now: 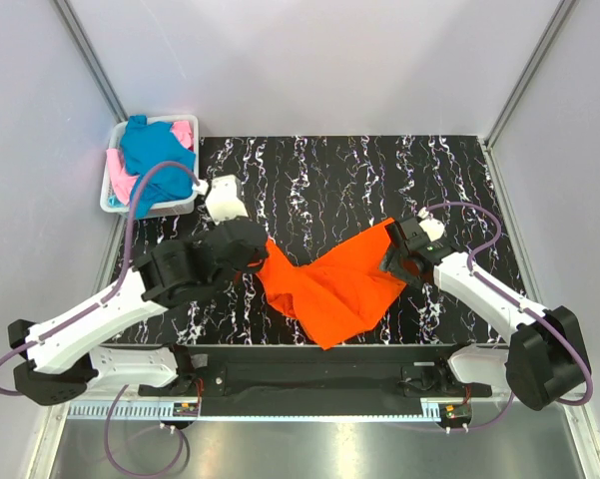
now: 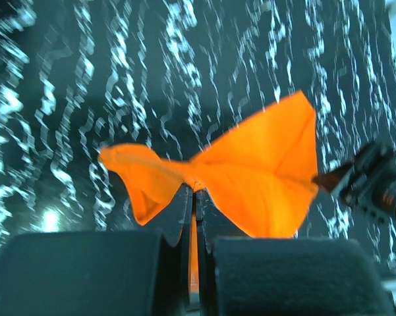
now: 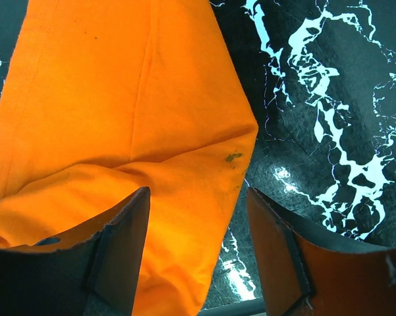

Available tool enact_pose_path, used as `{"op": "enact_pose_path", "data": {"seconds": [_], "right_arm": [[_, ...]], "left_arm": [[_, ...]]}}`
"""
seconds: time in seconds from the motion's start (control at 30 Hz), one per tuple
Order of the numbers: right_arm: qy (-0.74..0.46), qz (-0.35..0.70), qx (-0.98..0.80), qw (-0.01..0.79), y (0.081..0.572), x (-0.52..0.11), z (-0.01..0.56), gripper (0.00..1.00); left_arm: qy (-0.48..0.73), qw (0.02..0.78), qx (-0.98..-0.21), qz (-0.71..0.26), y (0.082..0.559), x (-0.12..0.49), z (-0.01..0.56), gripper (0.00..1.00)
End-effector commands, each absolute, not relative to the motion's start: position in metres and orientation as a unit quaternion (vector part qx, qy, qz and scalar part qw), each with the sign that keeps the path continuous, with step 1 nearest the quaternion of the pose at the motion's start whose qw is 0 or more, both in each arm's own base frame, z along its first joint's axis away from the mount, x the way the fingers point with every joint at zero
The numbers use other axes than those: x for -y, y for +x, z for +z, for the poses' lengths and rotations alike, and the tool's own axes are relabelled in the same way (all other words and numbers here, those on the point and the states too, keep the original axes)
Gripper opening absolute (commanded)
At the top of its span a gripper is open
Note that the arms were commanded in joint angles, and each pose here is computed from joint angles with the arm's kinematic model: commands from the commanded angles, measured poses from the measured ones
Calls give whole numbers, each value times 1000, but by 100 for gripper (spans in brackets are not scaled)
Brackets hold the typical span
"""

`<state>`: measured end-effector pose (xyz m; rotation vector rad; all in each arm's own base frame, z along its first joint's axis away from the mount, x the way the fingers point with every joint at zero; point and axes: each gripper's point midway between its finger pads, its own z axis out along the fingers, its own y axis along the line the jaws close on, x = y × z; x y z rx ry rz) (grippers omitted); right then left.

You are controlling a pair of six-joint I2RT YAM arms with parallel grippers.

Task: Fold and stack the t-shirts
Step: Flatten the tshirt out

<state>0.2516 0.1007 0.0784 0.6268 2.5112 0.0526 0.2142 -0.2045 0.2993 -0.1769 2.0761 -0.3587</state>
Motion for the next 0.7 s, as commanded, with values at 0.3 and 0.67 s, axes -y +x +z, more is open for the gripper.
{"op": "enact_pose_path", "data": {"seconds": [0.3,0.67], "right_arm": [[205,90,-940,256,249,-129,87,55],[102,228,-940,233,220,-191,103,53]], "left_arm": [[-143,617,-770,-71,243,131,402,0],[-161,585,-794,-42,282,132,376,0]]}}
